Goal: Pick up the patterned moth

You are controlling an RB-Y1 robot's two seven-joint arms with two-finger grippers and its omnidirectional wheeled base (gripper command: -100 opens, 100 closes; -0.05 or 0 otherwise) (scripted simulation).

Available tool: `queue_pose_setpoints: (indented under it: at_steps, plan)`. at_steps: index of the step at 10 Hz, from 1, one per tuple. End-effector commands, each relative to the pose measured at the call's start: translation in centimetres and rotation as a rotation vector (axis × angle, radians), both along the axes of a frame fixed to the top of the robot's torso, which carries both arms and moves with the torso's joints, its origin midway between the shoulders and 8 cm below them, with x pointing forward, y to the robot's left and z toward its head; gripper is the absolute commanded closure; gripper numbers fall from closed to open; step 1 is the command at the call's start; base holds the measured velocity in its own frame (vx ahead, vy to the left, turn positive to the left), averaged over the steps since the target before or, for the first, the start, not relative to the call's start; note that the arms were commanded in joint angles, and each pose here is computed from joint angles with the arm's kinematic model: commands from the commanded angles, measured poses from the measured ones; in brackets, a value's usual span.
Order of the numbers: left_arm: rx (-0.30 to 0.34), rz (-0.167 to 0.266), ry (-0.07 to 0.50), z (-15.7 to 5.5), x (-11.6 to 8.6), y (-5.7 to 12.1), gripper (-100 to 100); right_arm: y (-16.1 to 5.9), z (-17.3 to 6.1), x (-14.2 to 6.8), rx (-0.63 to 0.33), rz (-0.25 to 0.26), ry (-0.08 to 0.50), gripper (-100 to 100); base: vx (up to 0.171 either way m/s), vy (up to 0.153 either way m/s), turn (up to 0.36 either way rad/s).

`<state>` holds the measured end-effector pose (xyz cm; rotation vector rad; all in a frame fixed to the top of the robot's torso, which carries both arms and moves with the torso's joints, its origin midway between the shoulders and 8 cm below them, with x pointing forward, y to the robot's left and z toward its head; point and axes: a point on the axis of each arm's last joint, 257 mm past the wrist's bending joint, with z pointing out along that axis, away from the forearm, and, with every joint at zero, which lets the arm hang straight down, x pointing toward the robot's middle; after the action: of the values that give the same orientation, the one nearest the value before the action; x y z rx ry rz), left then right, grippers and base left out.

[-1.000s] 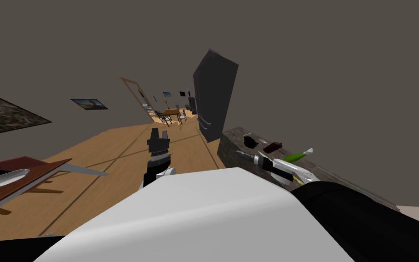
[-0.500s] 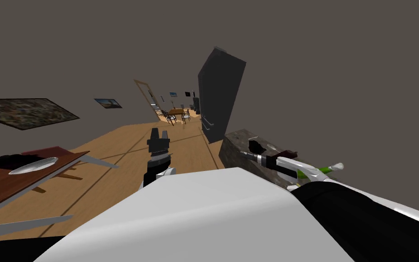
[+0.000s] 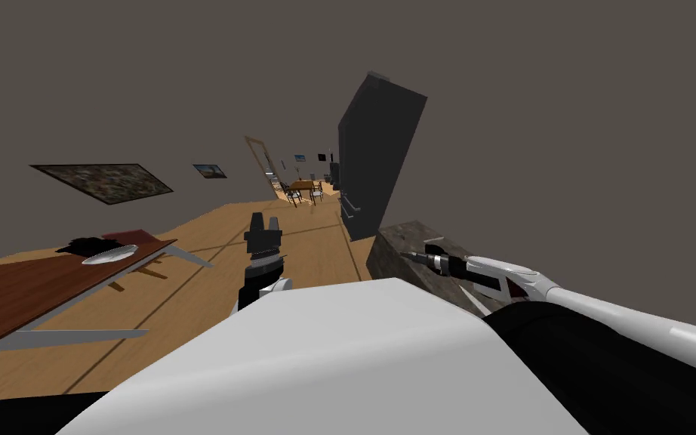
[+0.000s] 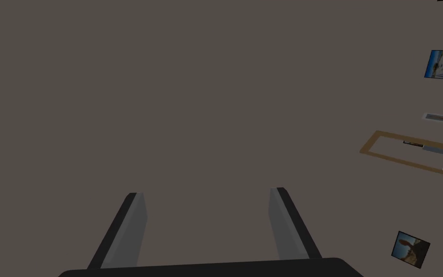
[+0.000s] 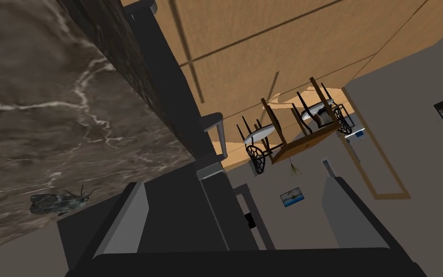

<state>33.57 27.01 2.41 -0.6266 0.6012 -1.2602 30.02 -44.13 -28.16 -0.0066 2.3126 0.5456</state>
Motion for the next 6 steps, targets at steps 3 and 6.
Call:
queue_pose_setpoints:
  at_steps: [3, 6]
  plan:
    - [0.000, 0.000, 0.000, 0.0, 0.0, 0.0, 0, -5.8, -1.0, -0.6, -0.145, -0.079, 0.076, -100, 0.132, -0.112, 0.295]
    - [0.000, 0.000, 0.000, 0.0, 0.0, 0.0, 0, -9.0, -1.6, -1.6, -0.216, -0.129, 0.120, -100, 0.136, -0.103, 0.177]
